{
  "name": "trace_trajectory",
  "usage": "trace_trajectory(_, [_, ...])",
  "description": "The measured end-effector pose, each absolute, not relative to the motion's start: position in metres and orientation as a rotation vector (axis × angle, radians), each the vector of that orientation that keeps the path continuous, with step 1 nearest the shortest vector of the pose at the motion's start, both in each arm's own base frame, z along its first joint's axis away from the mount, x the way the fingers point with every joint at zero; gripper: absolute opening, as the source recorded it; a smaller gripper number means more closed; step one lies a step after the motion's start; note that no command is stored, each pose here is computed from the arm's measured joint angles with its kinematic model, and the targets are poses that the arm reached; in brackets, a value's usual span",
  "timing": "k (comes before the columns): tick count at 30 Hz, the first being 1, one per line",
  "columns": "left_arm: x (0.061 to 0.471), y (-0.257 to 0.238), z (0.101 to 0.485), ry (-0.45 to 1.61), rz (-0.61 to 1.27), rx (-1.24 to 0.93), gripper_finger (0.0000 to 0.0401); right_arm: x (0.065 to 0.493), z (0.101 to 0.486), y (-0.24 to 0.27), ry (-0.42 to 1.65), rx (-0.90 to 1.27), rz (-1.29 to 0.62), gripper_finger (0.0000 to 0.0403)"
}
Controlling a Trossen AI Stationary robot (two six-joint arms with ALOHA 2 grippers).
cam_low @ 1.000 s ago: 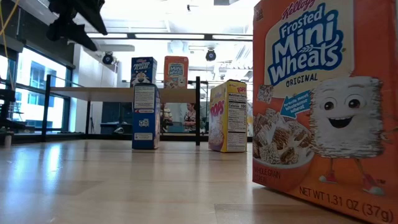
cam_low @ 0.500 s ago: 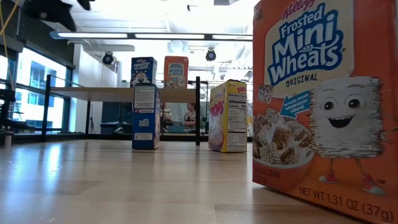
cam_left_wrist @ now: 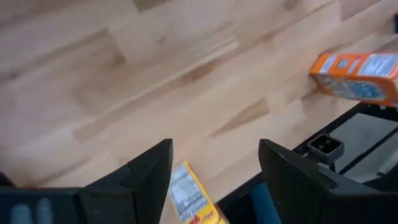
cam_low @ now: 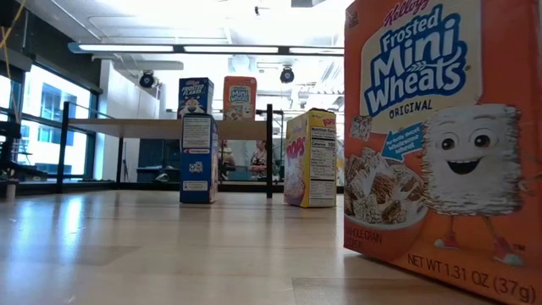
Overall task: Stack cereal on shelf
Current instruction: Put the bottom left yellow cereal box on the shelf
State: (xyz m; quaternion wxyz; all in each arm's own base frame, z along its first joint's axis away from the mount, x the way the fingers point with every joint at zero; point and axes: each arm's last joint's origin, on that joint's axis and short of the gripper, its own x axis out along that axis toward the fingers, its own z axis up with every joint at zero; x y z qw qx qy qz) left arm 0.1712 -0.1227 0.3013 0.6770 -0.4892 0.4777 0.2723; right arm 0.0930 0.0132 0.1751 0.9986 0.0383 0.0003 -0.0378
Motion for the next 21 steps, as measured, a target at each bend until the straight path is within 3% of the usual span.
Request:
trace_trajectory(10, [0.159,-0.163,0.291,1.115,0.669,-1.225,0.0227,0.093,0.175,0.013,0.005,0.075,-0.076,0.0274])
trace_trajectory(21, [0.158,-0.205,0.311,1.144,0.728,-1.256,0.0227,0.093,0.174,0.013,0.008,0.075,-0.076,0.0274])
